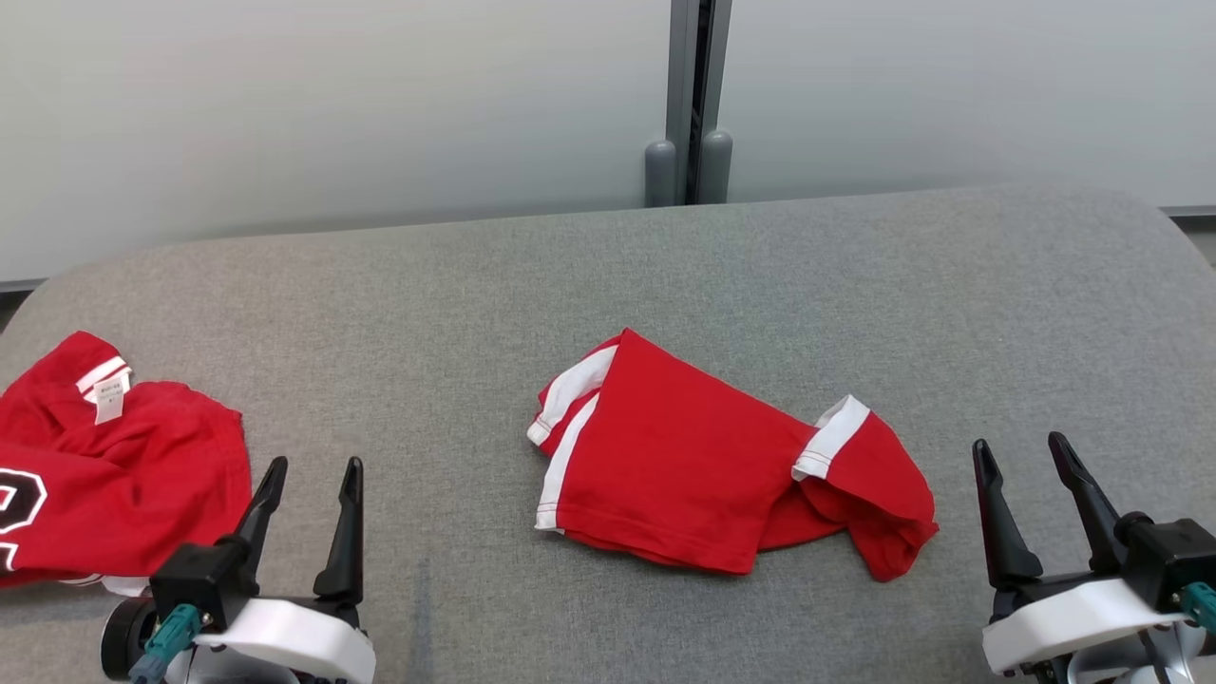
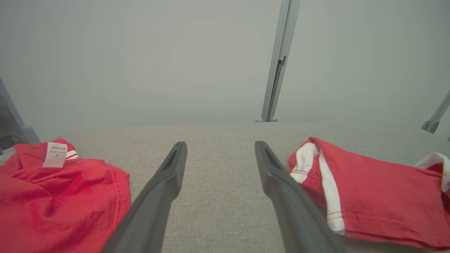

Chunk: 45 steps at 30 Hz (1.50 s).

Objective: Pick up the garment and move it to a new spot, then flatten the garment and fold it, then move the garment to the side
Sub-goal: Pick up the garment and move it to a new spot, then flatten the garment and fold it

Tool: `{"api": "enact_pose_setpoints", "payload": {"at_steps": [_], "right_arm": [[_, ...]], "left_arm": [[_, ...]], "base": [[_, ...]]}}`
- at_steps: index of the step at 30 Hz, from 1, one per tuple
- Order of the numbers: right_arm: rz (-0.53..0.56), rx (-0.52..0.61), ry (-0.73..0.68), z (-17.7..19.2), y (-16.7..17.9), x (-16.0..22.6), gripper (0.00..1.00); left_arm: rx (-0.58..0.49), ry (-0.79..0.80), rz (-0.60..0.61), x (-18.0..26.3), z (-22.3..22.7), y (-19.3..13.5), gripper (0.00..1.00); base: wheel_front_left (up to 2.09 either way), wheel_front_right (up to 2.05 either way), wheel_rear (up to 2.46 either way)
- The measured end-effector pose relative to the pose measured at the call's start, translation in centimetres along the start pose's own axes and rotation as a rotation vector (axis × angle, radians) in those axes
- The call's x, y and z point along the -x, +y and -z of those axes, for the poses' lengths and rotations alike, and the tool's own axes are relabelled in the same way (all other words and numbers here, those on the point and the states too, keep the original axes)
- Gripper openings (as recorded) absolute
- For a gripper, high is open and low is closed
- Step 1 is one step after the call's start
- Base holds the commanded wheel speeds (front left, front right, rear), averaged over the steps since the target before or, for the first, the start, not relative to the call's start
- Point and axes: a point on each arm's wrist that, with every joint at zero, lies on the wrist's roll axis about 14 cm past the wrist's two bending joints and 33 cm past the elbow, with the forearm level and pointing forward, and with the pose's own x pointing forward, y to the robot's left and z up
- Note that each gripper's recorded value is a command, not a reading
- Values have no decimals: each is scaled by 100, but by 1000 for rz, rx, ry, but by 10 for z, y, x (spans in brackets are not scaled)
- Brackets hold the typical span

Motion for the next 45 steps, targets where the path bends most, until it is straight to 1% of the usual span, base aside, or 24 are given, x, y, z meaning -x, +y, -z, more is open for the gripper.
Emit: {"api": "enact_pose_setpoints", "payload": {"at_steps": [9,35,38,41,45], "right_arm": [[-4,-6,-11,-7,4,6,100],[-20,-15,20,2,12,3,100],[-42,-13,23,3,19,-1,100],[-92,-11,25,4,34,-10,100],[-215,2,67,15,72,-21,100]], "left_arm": [[-16,-8,-18,7,-3,6,100],[-19,27,-24,10,5,9,100],[-20,28,-26,9,5,10,100],[-21,18,-26,3,1,11,100],[-22,12,-20,-5,-2,12,100]], "base": [[0,0,0],[0,0,0],[0,0,0],[0,0,0],[0,0,0]]}}
